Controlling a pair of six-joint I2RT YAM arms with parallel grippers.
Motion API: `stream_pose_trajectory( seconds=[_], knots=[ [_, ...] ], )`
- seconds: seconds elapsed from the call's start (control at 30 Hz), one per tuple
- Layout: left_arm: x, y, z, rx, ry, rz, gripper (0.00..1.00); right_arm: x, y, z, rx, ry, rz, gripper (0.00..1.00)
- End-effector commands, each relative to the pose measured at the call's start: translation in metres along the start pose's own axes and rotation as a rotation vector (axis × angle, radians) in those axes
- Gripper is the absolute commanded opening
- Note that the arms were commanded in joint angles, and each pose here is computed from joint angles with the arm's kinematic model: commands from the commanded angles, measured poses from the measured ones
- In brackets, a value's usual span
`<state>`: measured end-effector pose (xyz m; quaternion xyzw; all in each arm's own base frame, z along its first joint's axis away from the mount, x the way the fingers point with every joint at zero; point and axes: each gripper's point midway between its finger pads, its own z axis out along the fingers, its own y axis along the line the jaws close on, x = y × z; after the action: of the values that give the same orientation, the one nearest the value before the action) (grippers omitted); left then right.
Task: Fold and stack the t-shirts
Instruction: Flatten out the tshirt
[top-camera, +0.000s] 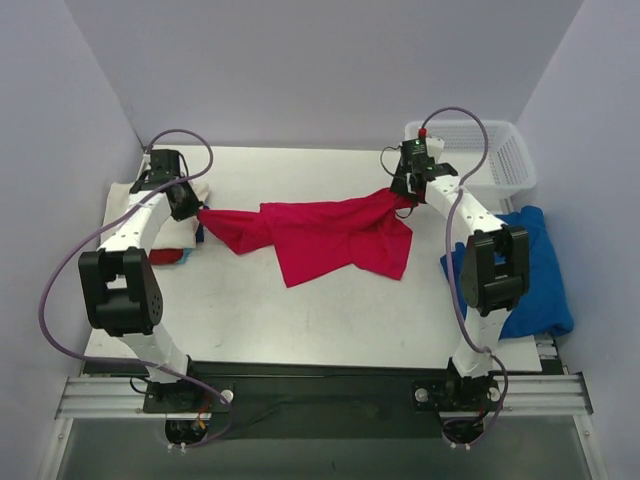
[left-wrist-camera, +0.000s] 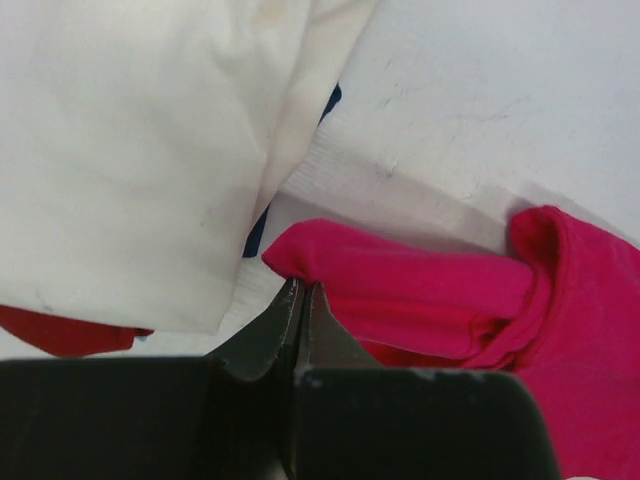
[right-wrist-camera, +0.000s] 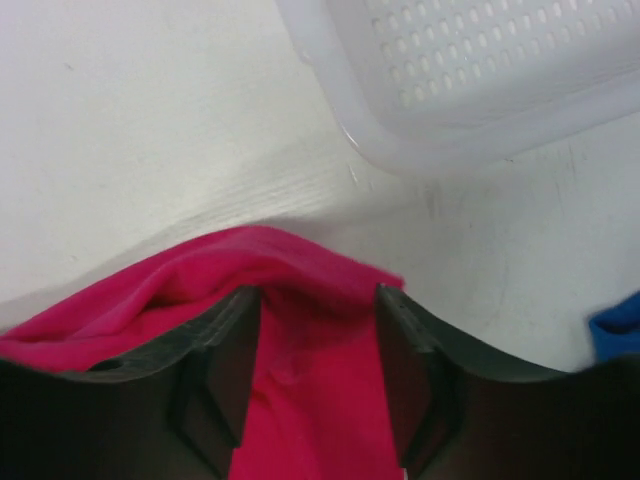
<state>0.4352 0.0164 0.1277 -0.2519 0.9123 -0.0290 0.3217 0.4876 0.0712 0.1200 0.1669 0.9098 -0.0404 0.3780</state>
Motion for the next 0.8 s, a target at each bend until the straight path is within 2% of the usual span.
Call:
stream_pose_trajectory(
  seconds=[0.0, 0.07, 0.1, 0.2, 0.23, 0.33, 0.47, 0.57, 0.63, 0.77],
  knots=[
    [-0.040, -0.010, 0.004, 0.026, -0.114, -0.020, 0.00, -0.026, -0.001, -0.015, 0.012, -0.058, -0.037, 0.53],
    [-0.038, -0.013, 0.010, 0.033, -0.101, -0.019, 0.00, -0.040, 0.006, -0.034, 0.002, -0.111, -0.095, 0.61],
    [-0.036, -0.013, 0.012, 0.036, -0.091, -0.020, 0.00, -0.044, 0.015, -0.047, -0.016, -0.138, -0.130, 0.61],
    [-0.031, -0.010, 0.017, 0.026, -0.075, -0.015, 0.00, -0.019, 0.064, -0.077, -0.103, -0.153, -0.324, 0.61],
    [-0.029, -0.010, 0.020, 0.025, -0.069, -0.013, 0.00, 0.001, 0.092, -0.091, -0.163, -0.146, -0.390, 0.61],
    [-0.023, -0.008, 0.024, 0.019, -0.053, -0.012, 0.00, 0.045, 0.131, -0.106, -0.250, -0.098, -0.514, 0.57],
    [-0.018, -0.008, 0.029, 0.022, -0.033, -0.008, 0.00, 0.110, 0.184, -0.133, -0.407, -0.026, -0.631, 0.43],
    [-0.015, -0.009, 0.032, 0.025, -0.023, -0.005, 0.00, 0.142, 0.200, -0.137, -0.456, 0.031, -0.723, 0.36],
    [-0.015, -0.009, 0.034, 0.026, -0.019, -0.006, 0.00, 0.167, 0.210, -0.140, -0.509, 0.081, -0.784, 0.36],
    [-0.014, -0.008, 0.036, 0.025, -0.011, -0.004, 0.00, 0.199, 0.215, -0.141, -0.568, 0.172, -0.817, 0.33]
  ],
)
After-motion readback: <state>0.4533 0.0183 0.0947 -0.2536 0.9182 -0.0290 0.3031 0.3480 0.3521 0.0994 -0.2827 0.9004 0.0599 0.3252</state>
